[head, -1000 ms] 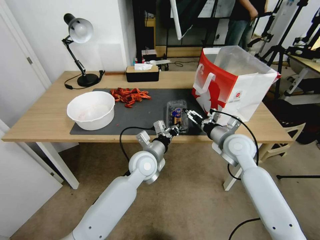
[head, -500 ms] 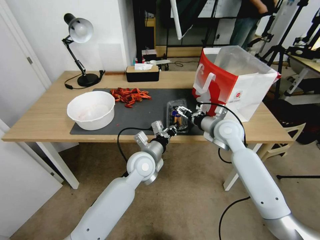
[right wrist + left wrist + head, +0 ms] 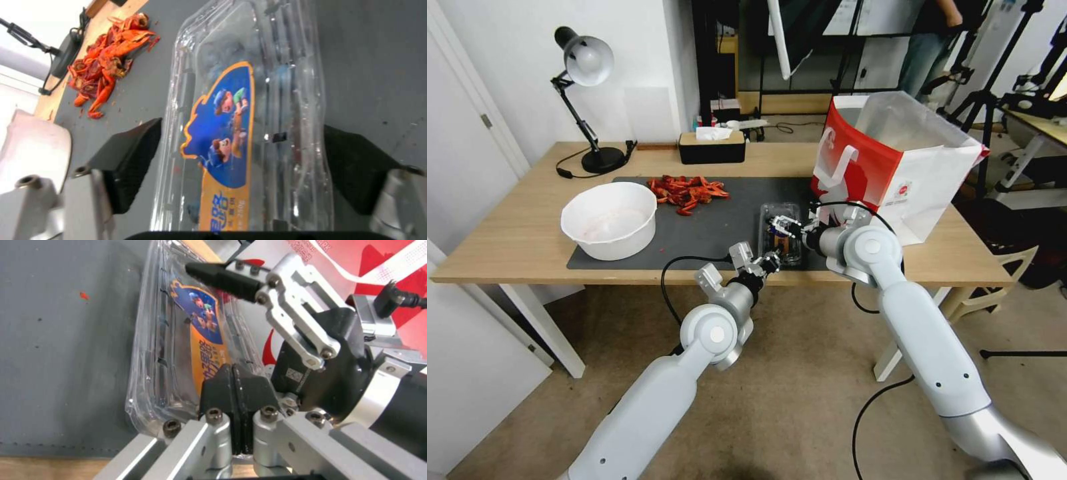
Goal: Close the takeout container lid, then place the container into the takeout bag.
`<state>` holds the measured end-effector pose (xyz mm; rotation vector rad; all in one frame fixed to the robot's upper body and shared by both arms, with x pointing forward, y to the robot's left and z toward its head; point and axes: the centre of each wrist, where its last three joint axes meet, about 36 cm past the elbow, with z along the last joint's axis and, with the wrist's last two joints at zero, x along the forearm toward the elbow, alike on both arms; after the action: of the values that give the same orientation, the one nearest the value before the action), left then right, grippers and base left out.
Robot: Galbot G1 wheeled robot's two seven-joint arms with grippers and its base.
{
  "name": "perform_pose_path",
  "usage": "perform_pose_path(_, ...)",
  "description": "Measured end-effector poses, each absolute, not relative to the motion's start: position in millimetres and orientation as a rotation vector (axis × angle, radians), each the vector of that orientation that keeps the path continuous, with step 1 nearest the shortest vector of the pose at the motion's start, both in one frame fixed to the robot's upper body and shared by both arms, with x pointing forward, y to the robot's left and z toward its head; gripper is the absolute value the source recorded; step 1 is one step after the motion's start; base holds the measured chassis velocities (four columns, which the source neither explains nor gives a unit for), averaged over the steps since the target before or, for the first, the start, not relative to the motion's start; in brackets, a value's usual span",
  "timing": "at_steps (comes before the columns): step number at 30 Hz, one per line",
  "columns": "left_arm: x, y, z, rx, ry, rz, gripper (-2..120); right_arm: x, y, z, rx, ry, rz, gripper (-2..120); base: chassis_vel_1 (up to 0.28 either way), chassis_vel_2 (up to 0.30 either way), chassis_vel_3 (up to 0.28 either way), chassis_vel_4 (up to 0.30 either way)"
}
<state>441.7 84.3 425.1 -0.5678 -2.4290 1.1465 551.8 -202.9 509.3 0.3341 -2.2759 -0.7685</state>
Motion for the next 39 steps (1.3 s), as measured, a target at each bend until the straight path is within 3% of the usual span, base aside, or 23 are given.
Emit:
perform_pose_path(5, 441.7, 84.5, 424.9, -0.567, -2.429, 1.147, 0, 552.6, -203.6, 509.1, 0.323, -2.27, -0.769, 70, 0.0, 0.0, 0.0, 0.0)
perform_pose_path(8, 441.9, 84.4, 424.8, -0.565, -2.428, 1.15, 0, 553.1, -206.1, 508.4, 0.3, -2.259, -0.768, 50, 0.0, 0.0, 0.0, 0.0)
perform_pose_path(10, 441.9, 84.4, 424.8, -0.565, -2.428, 1.15, 0, 553.2, -206.5, 508.3, 0.296, -2.257, -0.769, 48, 0.0, 0.0, 0.0, 0.0)
perform_pose_path(16, 441.5, 85.6, 424.5, -0.561, -2.429, 1.153, 0, 553.2, -208.0, 507.6, 0.29, -2.244, -0.779, 22, 0.0, 0.0, 0.0, 0.0)
perform_pose_path(20, 439.5, 88.1, 425.1, -0.558, -2.432, 1.161, 0, 553.7, -210.4, 508.7, 0.287, -2.242, -0.791, 13, 0.0, 0.0, 0.0, 0.0)
perform_pose_path(32, 426.1, 118.4, 439.2, -0.544, -2.51, 1.193, 0, 552.8, -213.8, 516.0, 0.316, -2.256, -0.857, 13, 0.0, 0.0, 0.0, 0.0)
perform_pose_path(39, 391.0, 149.2, 432.5, -0.495, -2.622, 1.141, 0, 549.7, -215.1, 525.3, 0.379, -2.279, -0.92, 13, 0.0, 0.0, 0.0, 0.0)
